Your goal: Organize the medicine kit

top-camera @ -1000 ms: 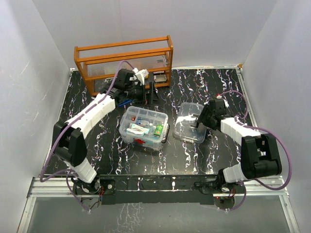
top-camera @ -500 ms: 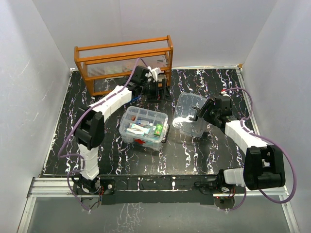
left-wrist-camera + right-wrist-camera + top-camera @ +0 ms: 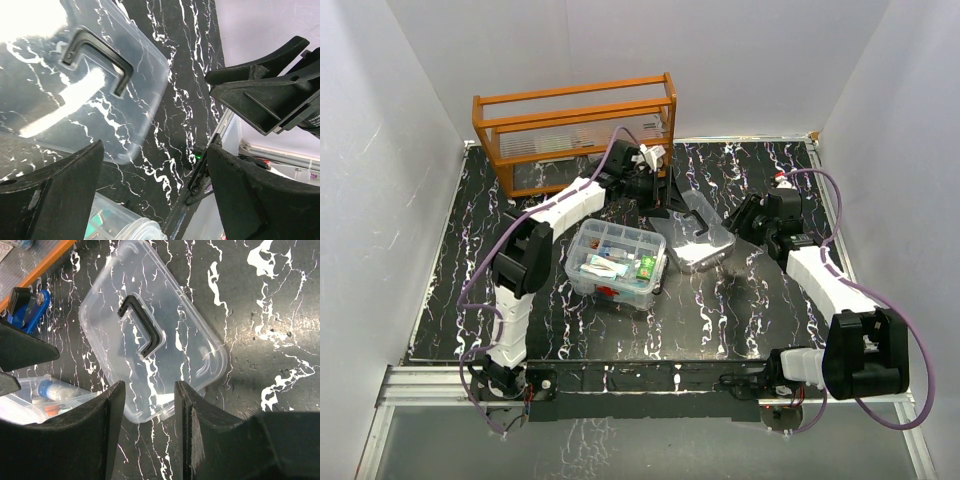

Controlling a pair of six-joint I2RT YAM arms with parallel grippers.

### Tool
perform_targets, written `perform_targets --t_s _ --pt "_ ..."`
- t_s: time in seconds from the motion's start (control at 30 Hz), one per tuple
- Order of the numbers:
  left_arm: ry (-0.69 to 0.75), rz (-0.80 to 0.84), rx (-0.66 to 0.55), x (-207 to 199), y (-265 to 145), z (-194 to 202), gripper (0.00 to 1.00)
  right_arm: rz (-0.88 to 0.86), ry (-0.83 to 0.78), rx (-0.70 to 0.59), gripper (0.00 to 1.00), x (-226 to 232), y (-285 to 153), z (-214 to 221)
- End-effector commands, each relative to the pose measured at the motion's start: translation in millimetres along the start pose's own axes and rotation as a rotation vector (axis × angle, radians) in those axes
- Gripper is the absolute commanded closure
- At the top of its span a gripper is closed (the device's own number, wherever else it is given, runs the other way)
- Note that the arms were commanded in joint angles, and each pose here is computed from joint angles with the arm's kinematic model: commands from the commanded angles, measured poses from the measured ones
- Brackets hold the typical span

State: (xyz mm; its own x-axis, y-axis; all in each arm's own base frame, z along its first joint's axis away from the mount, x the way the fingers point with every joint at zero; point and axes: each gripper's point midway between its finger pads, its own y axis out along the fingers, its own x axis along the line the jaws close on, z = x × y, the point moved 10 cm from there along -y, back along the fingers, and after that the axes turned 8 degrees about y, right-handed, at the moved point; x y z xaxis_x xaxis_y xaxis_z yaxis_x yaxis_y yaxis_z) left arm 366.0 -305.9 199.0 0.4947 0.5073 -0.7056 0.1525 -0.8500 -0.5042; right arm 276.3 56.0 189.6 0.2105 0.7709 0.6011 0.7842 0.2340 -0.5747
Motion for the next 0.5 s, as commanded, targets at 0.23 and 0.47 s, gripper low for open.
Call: perform_targets --t_s 0.23,0.47 --pt "0.034 -0.256 -0.034 0 -8 -8 0.2 0.078 -0.104 -0.033 0.41 -7 18 -15" --pt "0.067 -0.384 -0.023 7 -15 -8 0.19 0.104 -0.196 0.012 0.26 0 60 -23"
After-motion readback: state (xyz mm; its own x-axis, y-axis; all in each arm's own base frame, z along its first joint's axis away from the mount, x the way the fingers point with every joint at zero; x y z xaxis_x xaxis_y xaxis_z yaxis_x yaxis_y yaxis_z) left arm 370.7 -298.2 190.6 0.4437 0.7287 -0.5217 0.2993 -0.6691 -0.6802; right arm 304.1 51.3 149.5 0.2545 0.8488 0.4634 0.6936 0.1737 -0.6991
